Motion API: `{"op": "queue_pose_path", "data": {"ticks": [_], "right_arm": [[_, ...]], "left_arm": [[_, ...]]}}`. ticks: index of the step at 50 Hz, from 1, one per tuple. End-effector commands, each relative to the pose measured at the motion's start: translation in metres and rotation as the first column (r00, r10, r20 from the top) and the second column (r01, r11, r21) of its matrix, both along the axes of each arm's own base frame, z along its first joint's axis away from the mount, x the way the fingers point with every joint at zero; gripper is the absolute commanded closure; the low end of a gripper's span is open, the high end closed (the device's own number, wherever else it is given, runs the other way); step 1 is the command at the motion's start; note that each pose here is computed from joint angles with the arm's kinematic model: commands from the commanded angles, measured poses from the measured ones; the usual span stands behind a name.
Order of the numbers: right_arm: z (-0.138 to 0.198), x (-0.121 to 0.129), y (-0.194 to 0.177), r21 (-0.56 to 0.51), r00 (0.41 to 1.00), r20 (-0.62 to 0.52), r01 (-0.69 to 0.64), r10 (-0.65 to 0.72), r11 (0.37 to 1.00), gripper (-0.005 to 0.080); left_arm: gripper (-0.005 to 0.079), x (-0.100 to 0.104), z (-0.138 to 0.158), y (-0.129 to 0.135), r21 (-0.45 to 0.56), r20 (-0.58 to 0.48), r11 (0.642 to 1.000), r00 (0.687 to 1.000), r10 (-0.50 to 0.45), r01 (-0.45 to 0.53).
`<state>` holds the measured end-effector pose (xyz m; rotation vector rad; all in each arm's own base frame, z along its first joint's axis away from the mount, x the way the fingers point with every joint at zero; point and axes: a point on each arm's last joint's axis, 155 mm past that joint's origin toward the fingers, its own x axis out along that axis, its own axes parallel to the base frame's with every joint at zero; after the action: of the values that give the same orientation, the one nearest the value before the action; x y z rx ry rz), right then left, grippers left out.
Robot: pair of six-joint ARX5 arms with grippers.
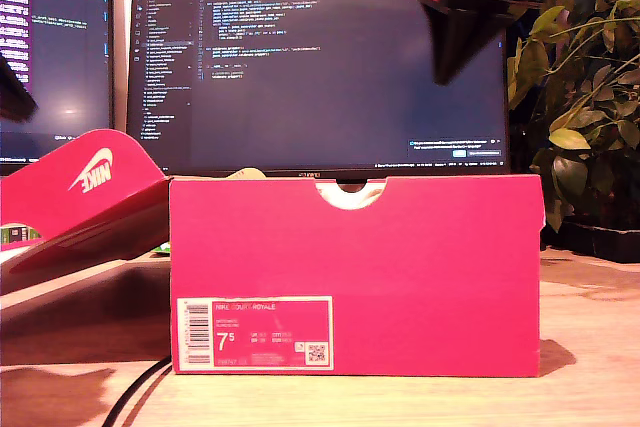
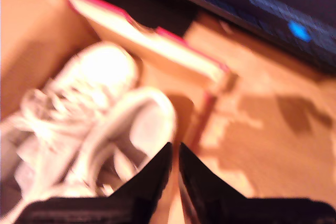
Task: Pack the white shoes by picking the first shoe and placing it inside the red shoebox, left side, then picking and rotating the second shoe and placing it in the shoebox
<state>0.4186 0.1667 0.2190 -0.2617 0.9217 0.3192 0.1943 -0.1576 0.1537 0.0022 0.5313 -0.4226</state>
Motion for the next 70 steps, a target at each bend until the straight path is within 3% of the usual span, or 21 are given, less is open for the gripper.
{"op": "queue_pose_path", "data": {"ticks": [1, 21, 29, 36, 62, 70], "right_arm": [[0.019, 0.000, 0.003, 0.021, 0.999, 0.048, -0.008, 0.007, 1.000, 0.0765], [0.042, 0.004, 0.046, 0.100, 0.981, 0.151, -0.134, 0.118, 0.986, 0.0765], [0.046, 0.003, 0.057, 0.130, 0.975, 0.168, -0.170, 0.147, 0.977, 0.0765], [0.048, 0.002, 0.062, 0.131, 0.968, 0.175, -0.203, 0.179, 0.970, 0.0765], [0.050, 0.005, 0.061, 0.138, 0.968, 0.186, -0.195, 0.168, 0.971, 0.0765], [0.050, 0.015, 0.042, 0.141, 0.981, 0.183, -0.093, 0.066, 0.986, 0.0765]], "left_arm": [[0.0761, 0.002, 0.004, 0.003, 0.006, 0.026, 1.000, 1.000, 0.006, -0.006], [0.0761, 0.005, 0.031, 0.005, -0.029, 0.128, 1.000, 0.992, -0.008, 0.011], [0.0761, 0.010, 0.052, -0.004, -0.037, 0.212, 0.997, 0.975, -0.058, 0.068], [0.0761, 0.021, 0.070, -0.001, -0.071, 0.272, 0.996, 0.962, -0.037, 0.059], [0.0761, 0.067, 0.083, 0.031, -0.135, 0.297, 0.991, 0.953, 0.054, -0.014], [0.0761, 0.076, 0.083, 0.039, -0.128, 0.304, 0.991, 0.950, 0.072, -0.034]]}}
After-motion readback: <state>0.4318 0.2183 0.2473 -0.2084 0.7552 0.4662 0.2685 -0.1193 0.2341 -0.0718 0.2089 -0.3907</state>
